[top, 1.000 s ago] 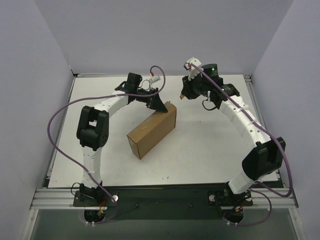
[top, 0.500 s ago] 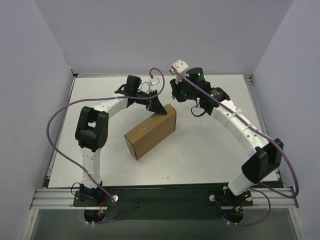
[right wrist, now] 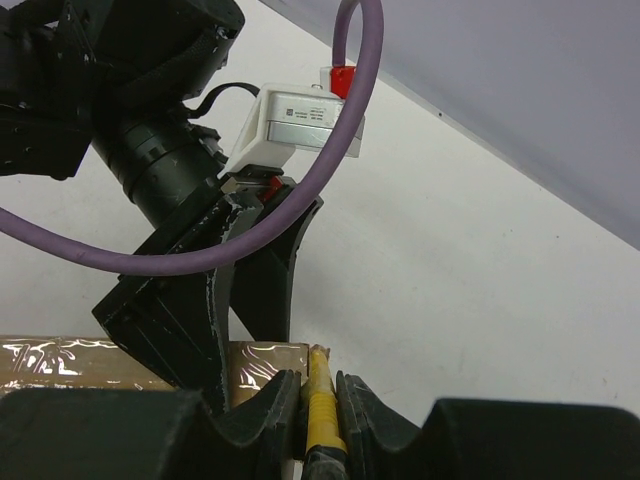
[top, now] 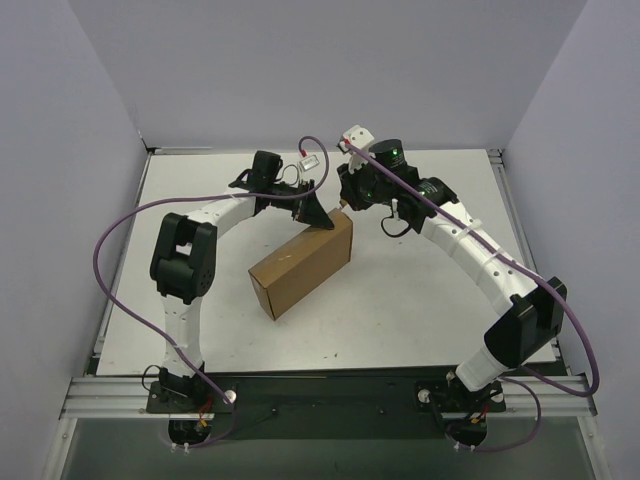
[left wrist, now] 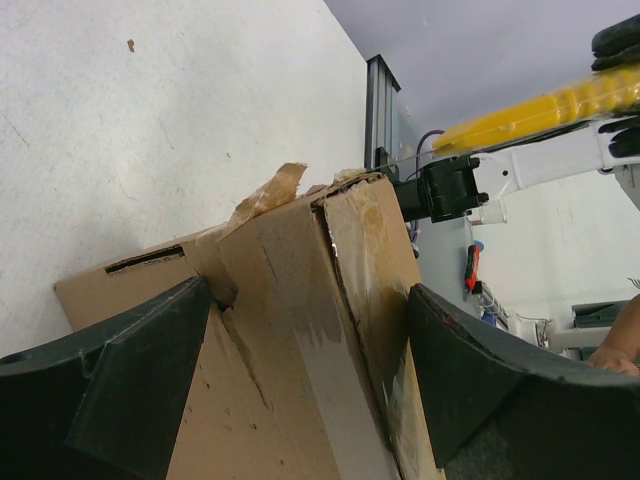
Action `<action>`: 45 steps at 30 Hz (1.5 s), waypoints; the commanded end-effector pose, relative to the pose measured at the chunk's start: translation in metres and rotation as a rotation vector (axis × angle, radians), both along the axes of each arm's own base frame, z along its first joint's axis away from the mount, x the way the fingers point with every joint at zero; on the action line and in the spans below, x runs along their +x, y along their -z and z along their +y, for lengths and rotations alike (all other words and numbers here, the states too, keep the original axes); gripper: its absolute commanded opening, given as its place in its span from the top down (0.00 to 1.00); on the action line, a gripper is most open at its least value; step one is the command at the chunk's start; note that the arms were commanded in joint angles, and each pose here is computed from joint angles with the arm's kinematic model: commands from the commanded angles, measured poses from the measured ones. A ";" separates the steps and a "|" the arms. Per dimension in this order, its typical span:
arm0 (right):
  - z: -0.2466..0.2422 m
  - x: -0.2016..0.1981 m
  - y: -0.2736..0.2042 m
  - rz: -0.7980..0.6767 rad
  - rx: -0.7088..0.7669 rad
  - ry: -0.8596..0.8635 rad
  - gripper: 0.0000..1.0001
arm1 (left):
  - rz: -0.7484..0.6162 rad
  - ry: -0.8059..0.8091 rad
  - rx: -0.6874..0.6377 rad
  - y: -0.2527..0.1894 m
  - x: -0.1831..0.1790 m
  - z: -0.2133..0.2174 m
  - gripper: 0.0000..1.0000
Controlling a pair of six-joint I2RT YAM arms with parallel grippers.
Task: Unpack the express box
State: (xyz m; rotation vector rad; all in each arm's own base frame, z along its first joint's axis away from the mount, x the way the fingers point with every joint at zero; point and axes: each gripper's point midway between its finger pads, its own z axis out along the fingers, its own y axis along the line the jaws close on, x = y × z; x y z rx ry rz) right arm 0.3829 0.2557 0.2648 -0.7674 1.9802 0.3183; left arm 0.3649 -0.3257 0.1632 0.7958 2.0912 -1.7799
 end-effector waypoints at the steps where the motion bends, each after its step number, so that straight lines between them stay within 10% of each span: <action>1: 0.001 -0.007 -0.015 -0.008 0.043 -0.014 1.00 | 0.040 -0.063 0.091 0.029 0.003 0.002 0.12; 45: 0.000 0.012 -0.013 -0.044 0.057 -0.030 1.00 | 0.072 -0.059 0.094 0.035 0.001 0.002 0.12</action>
